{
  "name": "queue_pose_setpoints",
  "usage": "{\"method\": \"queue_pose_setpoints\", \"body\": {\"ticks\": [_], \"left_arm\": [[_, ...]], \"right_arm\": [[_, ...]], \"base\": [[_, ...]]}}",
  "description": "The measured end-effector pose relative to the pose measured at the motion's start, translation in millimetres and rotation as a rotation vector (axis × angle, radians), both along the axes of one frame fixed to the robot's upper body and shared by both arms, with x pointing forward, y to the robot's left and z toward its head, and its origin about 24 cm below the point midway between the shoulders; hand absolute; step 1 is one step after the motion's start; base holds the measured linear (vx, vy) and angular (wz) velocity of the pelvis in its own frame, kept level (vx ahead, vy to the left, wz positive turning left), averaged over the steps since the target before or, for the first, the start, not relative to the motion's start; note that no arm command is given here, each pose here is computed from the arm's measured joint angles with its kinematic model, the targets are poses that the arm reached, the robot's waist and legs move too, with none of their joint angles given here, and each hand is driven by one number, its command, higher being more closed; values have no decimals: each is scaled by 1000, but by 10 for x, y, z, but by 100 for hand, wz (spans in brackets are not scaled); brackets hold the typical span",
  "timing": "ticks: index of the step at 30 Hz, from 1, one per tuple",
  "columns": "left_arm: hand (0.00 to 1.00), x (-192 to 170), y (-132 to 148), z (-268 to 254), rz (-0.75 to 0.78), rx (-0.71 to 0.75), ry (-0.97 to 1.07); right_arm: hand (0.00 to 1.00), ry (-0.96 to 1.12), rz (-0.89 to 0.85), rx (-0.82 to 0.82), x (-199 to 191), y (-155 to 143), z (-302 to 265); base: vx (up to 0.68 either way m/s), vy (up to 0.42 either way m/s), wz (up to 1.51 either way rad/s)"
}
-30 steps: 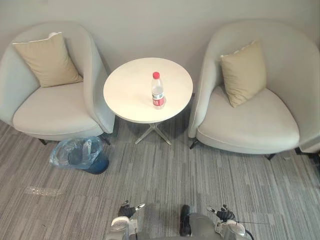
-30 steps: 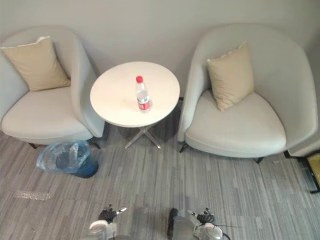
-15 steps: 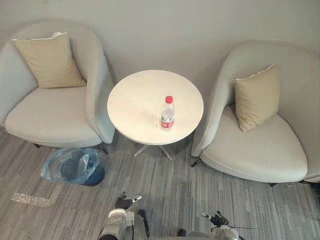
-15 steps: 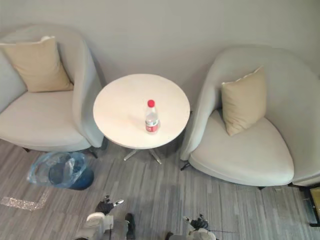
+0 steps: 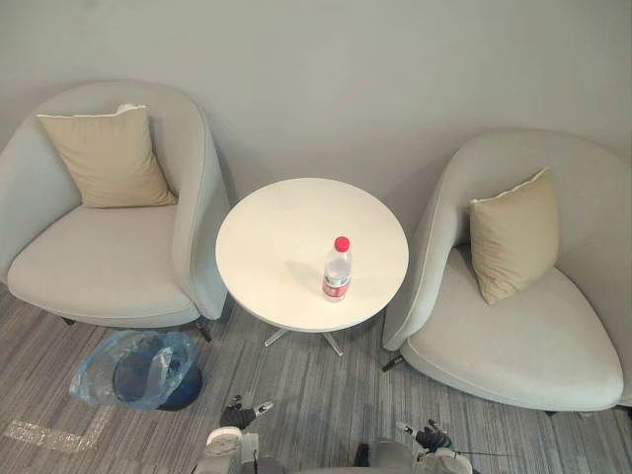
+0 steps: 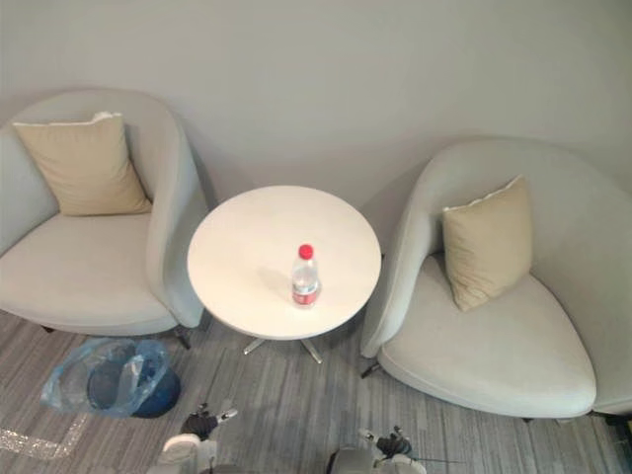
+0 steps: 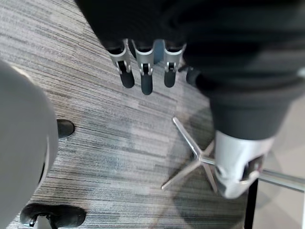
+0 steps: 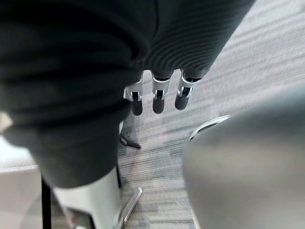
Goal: Gather rubbish on tea table into small bin, then transfer packed bag to large trash can.
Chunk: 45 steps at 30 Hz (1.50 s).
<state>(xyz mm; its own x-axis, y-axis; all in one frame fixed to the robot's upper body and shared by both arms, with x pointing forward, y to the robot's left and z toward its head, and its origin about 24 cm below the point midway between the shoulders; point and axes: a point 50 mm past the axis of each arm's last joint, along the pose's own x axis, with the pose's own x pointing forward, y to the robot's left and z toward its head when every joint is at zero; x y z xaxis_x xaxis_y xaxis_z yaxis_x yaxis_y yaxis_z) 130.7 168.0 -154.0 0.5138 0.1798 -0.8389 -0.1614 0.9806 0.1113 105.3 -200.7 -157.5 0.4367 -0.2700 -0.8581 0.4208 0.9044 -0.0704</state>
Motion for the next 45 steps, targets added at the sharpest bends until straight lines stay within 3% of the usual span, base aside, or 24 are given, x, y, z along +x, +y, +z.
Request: {"method": "queue_pose_setpoints", "body": {"ticks": [8, 19, 25, 45], "left_arm": [[0, 4, -52, -3, -5, -11, 0], [0, -93, 182, -7, -175, 109, 36], [0, -65, 181, 6, -230, 131, 25], [0, 117, 117, 98, -259, 131, -74]], "right_arm": [[0, -16, 77, -33, 75, 35, 26], [0, -552, 370, -316, 1037, -104, 966], [0, -680, 482, -427, 1242, -12, 1240], [0, -904, 513, -563, 1786, 199, 1783]], "base": [[27, -79, 16], [-20, 46, 2], [-5, 3, 5], [-4, -1, 18]]}}
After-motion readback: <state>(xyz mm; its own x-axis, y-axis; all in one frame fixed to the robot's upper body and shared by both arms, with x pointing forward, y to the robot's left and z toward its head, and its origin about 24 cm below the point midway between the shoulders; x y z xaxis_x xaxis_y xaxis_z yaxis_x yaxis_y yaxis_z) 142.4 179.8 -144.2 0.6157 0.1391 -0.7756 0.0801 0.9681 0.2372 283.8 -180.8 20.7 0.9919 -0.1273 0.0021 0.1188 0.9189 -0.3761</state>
